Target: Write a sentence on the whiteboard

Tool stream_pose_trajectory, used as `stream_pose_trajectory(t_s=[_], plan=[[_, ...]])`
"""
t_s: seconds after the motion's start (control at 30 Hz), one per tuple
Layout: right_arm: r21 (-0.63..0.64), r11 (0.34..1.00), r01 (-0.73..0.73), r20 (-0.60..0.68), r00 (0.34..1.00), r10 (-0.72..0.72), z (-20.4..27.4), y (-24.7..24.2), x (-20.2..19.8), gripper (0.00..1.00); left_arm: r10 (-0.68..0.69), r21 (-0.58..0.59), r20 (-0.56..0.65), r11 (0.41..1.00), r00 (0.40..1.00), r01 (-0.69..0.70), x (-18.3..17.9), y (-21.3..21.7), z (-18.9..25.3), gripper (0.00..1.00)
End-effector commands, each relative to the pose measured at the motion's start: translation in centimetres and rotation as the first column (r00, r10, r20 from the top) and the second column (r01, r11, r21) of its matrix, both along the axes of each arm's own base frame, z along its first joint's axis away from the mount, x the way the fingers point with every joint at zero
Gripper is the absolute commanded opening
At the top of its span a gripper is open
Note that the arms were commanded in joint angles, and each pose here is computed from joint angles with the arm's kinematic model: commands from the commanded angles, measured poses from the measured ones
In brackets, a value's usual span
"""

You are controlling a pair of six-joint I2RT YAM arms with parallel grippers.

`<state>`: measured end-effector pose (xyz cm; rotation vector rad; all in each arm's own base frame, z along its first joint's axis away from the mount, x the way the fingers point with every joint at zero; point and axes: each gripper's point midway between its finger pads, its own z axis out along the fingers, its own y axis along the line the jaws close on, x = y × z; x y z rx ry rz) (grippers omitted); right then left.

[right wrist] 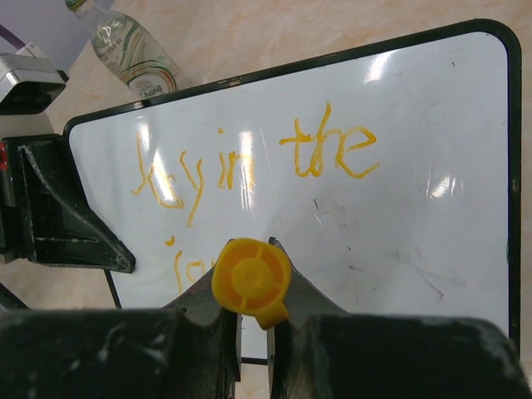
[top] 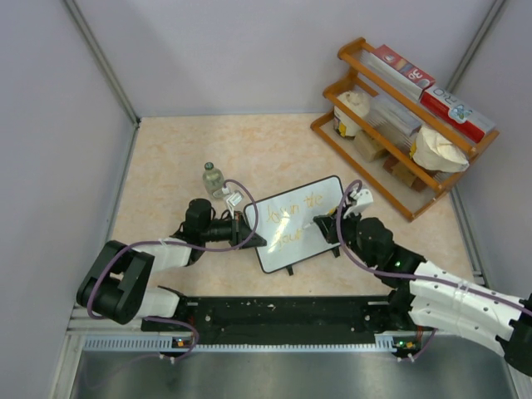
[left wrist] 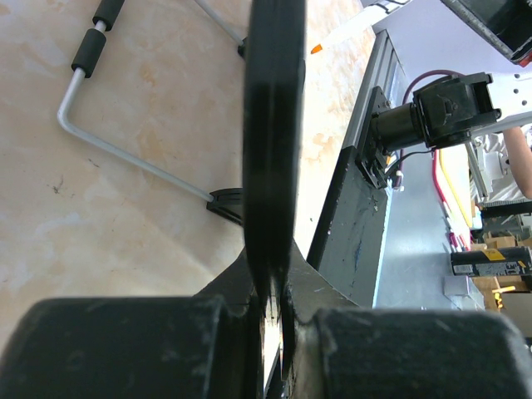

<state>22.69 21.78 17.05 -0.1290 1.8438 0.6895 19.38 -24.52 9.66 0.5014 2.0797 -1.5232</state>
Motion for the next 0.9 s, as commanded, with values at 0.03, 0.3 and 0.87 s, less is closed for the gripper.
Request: stream_pose_trajectory(t_s=[0.03,0.3,0.87], plan=[[0.040,0.999,0.034,0.062,0.997,-0.037,3.2,0.1,1.3,0.00,-0.040,0.010,-0.024,0.999,0.999,0.041,-1.1,0.1,-1.0,0.00],[0.020,0.998,0.057,0.041,0.997,-0.058,1.8,0.2,2.0,0.00,-0.042,0.008,-0.021,0.999,0.999,0.042,-1.1,0.0,-0.9,0.00],[-0.054,0.998,0.035,-0.057,0.998,-0.038,-2.4,-0.3,0.9,0.00,-0.044,0.008,-0.023,0.999,0.999,0.045,-1.2,0.0,-0.9,0.00]])
